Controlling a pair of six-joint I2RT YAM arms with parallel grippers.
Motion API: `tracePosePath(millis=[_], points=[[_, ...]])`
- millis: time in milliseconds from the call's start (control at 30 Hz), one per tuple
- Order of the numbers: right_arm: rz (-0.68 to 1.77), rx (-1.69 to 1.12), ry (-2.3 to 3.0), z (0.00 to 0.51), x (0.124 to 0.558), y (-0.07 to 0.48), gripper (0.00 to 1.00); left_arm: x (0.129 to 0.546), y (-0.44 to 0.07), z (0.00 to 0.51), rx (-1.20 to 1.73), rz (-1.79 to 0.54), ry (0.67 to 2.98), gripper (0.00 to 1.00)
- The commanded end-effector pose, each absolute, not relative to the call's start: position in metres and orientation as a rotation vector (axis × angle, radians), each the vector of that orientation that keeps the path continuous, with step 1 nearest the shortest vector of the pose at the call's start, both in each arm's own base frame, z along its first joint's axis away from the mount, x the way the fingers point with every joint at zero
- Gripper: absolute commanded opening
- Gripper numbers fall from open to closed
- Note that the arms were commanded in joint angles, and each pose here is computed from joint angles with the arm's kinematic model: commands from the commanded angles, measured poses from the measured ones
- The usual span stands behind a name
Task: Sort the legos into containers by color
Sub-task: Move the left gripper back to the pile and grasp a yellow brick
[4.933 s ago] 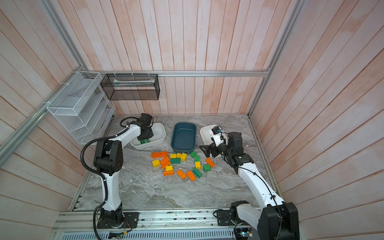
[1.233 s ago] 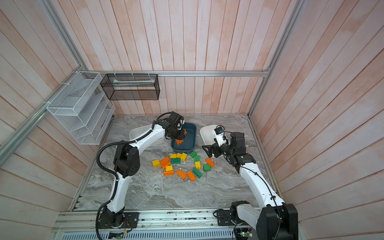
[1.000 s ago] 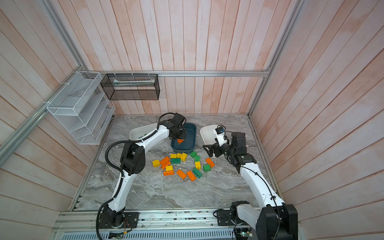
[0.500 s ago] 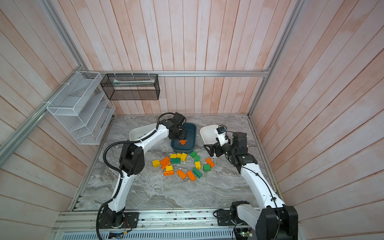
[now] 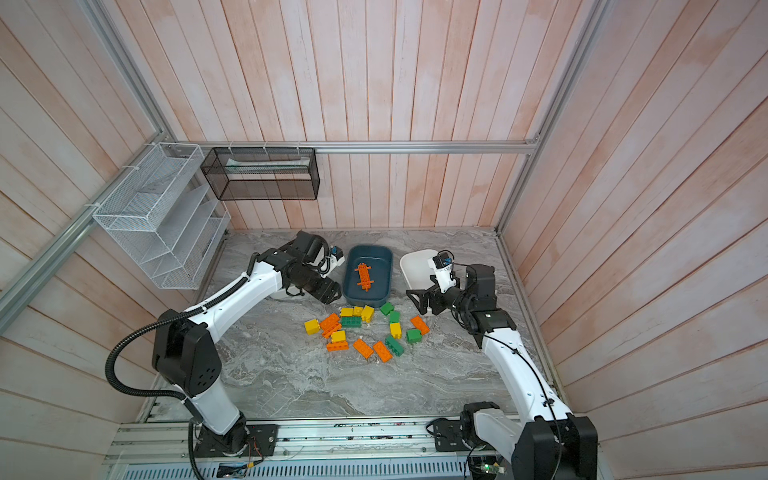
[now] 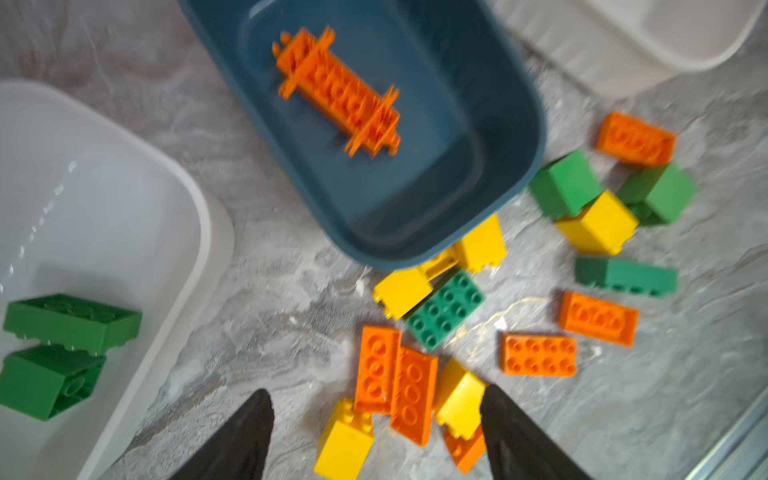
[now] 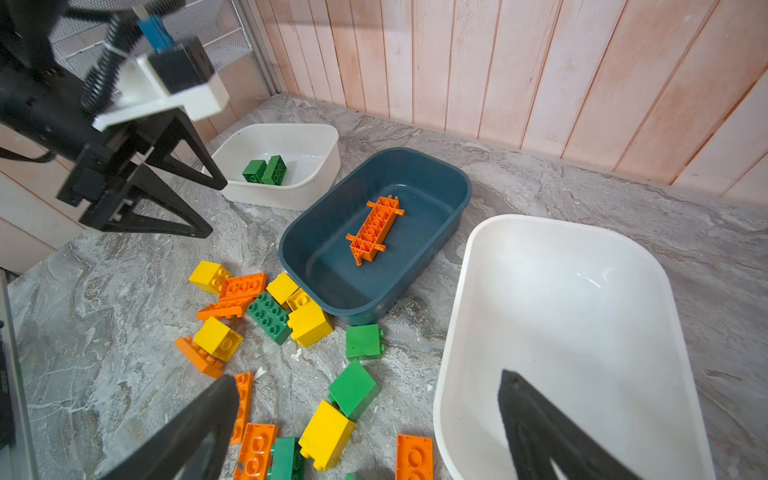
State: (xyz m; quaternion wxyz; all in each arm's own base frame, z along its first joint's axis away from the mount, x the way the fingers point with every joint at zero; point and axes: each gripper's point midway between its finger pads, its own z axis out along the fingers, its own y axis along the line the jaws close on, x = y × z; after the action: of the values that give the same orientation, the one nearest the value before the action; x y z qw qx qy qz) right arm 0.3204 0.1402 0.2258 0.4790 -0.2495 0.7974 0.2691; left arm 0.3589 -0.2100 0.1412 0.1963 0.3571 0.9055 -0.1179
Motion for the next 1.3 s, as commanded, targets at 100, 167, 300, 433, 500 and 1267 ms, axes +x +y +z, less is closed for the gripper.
tracePosePath(millis=[100,167,300,433,500,1267], points=[[0.692,-0.615,1.938,0.228,0.313,0.142,0.98,0.328,-0.184,0.120,1.260,-0.409,2.380,0.81],[0.691,-0.615,1.942,0.227,0.313,0.142,0.98,0.325,-0.178,0.110,1.289,-0.399,2.381,0.81],[0.700,-0.616,1.948,0.225,0.312,0.143,0.98,0.325,-0.179,0.094,1.313,-0.398,2.373,0.80],[0.704,-0.615,1.952,0.225,0.311,0.143,0.98,0.325,-0.167,0.070,1.359,-0.309,2.406,0.80],[0.703,-0.613,1.953,0.225,0.311,0.143,0.98,0.327,-0.164,0.065,1.365,-0.280,2.401,0.79],[0.691,-0.608,1.974,0.220,0.305,0.140,0.98,0.317,-0.161,0.030,1.412,-0.228,2.479,0.29]])
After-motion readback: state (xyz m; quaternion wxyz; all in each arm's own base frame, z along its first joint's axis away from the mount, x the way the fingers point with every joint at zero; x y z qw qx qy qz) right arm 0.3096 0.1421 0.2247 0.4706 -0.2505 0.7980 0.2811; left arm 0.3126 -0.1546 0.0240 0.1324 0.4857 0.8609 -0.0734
